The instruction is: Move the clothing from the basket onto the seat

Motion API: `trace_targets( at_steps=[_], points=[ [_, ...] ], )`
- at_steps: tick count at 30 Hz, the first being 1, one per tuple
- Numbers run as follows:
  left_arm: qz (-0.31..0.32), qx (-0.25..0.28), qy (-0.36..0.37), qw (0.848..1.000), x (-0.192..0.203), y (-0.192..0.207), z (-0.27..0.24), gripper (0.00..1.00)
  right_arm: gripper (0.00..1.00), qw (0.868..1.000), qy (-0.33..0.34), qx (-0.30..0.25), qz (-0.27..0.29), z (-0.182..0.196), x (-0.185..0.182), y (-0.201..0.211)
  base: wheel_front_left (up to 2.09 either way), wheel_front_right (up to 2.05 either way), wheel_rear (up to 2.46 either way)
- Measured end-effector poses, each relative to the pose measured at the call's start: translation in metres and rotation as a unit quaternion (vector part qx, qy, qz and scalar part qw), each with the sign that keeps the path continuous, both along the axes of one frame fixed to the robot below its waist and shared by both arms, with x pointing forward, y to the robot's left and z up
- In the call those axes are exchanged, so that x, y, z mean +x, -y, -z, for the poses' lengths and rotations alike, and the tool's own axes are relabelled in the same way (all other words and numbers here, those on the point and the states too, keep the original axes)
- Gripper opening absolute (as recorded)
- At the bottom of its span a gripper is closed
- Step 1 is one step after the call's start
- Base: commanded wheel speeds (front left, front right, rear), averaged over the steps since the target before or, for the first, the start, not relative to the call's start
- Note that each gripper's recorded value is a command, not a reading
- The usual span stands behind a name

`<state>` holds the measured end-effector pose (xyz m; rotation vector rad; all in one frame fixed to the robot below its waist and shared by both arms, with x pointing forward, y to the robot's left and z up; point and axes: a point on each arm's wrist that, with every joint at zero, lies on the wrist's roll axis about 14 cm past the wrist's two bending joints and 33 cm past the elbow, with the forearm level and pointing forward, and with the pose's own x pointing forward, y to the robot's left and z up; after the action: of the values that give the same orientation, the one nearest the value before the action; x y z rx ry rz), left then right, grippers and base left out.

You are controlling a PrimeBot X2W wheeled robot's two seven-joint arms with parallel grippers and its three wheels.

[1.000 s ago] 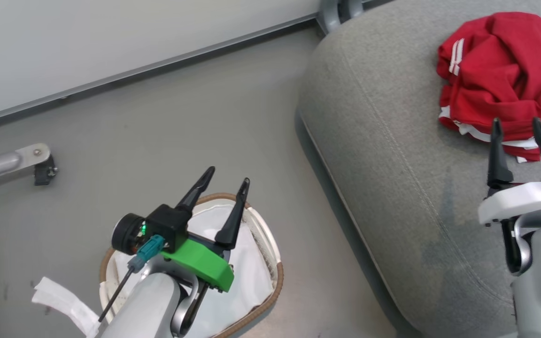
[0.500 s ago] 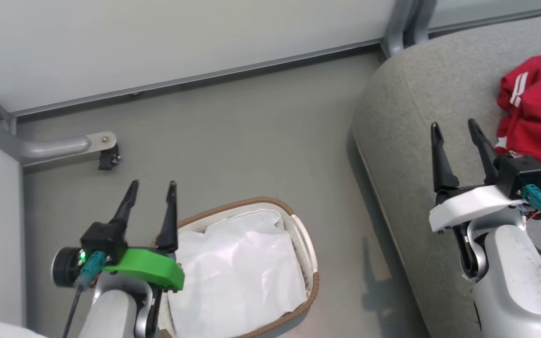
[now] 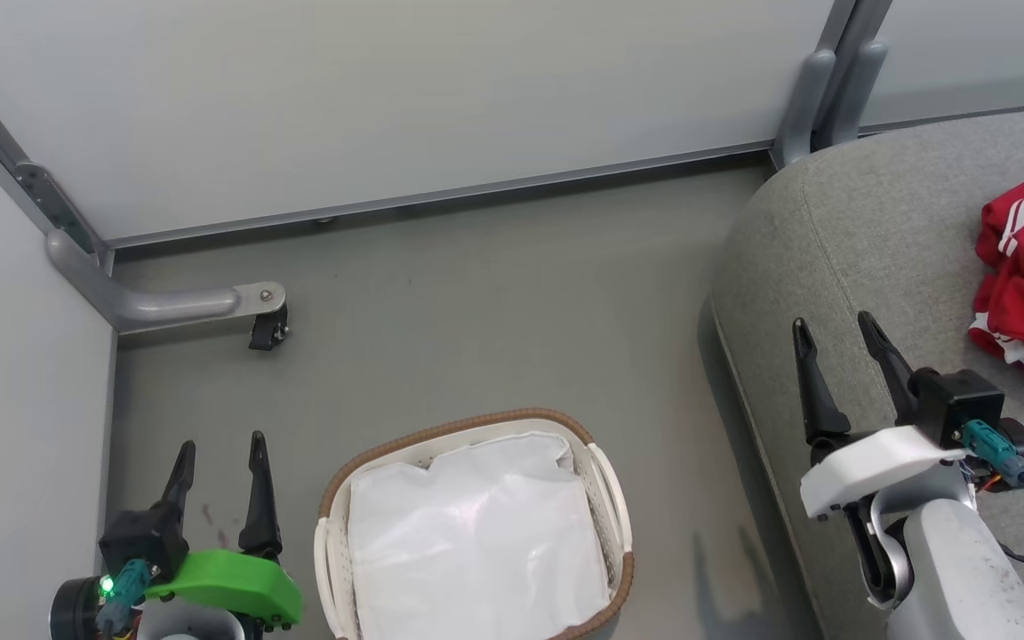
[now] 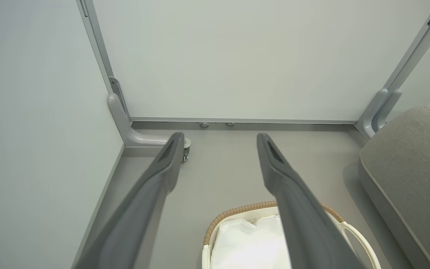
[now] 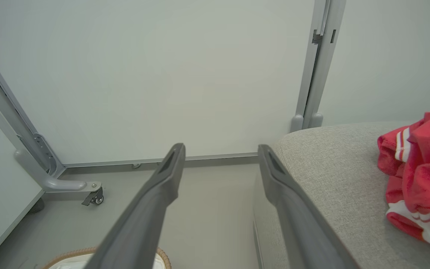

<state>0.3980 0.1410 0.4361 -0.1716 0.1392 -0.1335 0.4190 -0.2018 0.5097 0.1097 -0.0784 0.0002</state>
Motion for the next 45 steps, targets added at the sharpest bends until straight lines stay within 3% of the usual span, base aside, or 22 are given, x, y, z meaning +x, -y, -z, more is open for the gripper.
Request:
trace_targets(
  at_steps=[8,9,14,27,45],
  points=[
    [-0.011,-0.034,0.010,0.999,-0.013,-0.003,-0.009,1.00,1.00,1.000,-0.009,0.007,0.000,0.006,-0.015,-0.001,0.00,0.00,0.00],
    [-0.011,-0.035,0.007,0.999,-0.014,-0.003,-0.007,0.00,0.00,1.000,-0.011,0.007,0.000,0.007,-0.016,-0.001,0.00,0.00,0.00],
    [-0.014,-0.039,-0.018,0.999,-0.019,-0.003,0.006,0.00,0.00,0.999,-0.047,0.019,0.003,0.031,-0.025,-0.003,0.00,0.00,0.00],
    [-0.061,-0.142,-0.041,0.987,-0.019,-0.016,0.005,0.00,0.00,0.988,-0.055,0.139,0.025,0.031,-0.026,0.004,0.00,0.00,0.00],
    [-0.101,-0.265,-0.052,0.958,-0.018,-0.028,-0.002,0.00,0.00,0.958,-0.056,0.279,0.038,0.030,-0.028,0.009,0.00,0.00,0.00]
  ],
)
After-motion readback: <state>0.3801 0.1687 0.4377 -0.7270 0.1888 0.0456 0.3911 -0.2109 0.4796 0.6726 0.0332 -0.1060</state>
